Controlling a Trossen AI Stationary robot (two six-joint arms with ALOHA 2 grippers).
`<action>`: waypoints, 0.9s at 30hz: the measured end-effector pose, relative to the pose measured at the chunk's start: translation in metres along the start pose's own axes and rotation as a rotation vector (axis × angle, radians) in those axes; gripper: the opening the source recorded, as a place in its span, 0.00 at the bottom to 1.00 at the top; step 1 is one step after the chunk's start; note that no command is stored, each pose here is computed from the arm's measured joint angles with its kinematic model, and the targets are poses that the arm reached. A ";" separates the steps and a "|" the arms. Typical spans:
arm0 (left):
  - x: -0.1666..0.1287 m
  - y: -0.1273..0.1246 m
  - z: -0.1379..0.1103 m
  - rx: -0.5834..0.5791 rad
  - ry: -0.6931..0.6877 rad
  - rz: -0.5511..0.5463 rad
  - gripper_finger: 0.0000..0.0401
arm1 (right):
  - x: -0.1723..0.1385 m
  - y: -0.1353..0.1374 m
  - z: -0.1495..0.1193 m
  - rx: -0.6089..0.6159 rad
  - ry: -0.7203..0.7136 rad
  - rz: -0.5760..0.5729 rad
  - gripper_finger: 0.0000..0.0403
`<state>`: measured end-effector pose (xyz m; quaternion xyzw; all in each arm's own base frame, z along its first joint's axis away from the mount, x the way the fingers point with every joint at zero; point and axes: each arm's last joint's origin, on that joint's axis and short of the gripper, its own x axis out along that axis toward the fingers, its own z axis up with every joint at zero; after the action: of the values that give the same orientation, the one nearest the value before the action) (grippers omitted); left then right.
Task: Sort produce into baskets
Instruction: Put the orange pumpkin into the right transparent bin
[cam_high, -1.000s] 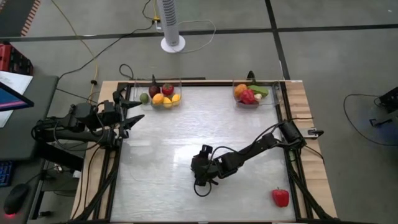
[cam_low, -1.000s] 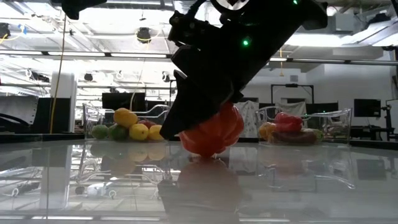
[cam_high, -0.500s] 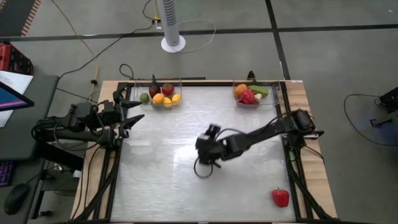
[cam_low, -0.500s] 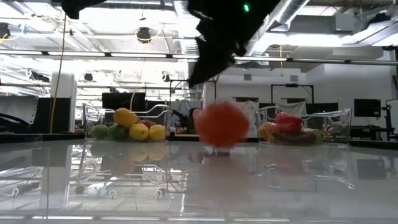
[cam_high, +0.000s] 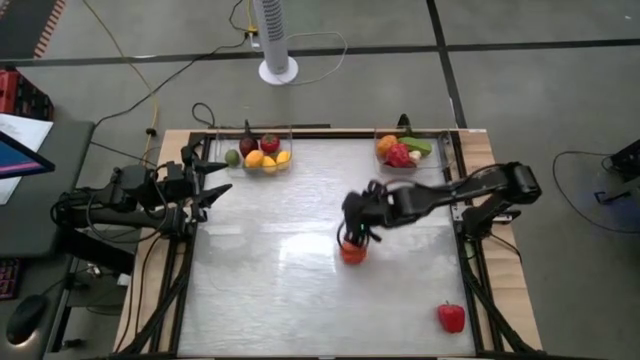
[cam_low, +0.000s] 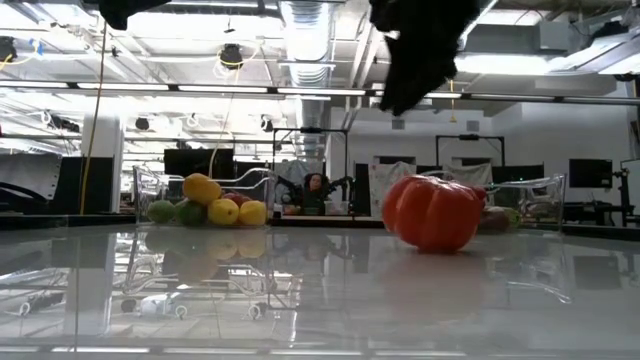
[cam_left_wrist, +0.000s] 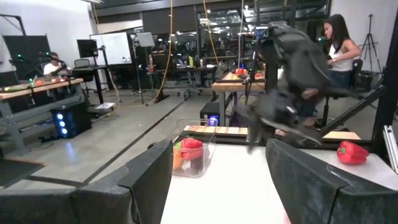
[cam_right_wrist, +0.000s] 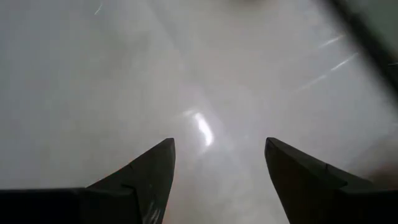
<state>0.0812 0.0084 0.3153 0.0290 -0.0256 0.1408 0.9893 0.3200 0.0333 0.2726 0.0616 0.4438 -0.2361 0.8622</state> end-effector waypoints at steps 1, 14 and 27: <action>0.000 0.000 0.000 0.000 0.000 0.002 0.61 | 0.001 0.006 -0.007 -0.007 0.023 0.027 0.68; 0.000 0.001 0.000 -0.025 -0.004 0.020 0.61 | 0.017 0.094 -0.055 -0.196 0.025 0.168 0.91; 0.000 0.000 -0.001 -0.008 0.010 0.018 0.61 | 0.040 0.083 -0.061 -0.240 0.098 0.085 0.97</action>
<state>0.0811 0.0089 0.3144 0.0241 -0.0216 0.1497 0.9882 0.3328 0.1114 0.1961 -0.0119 0.5076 -0.1413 0.8498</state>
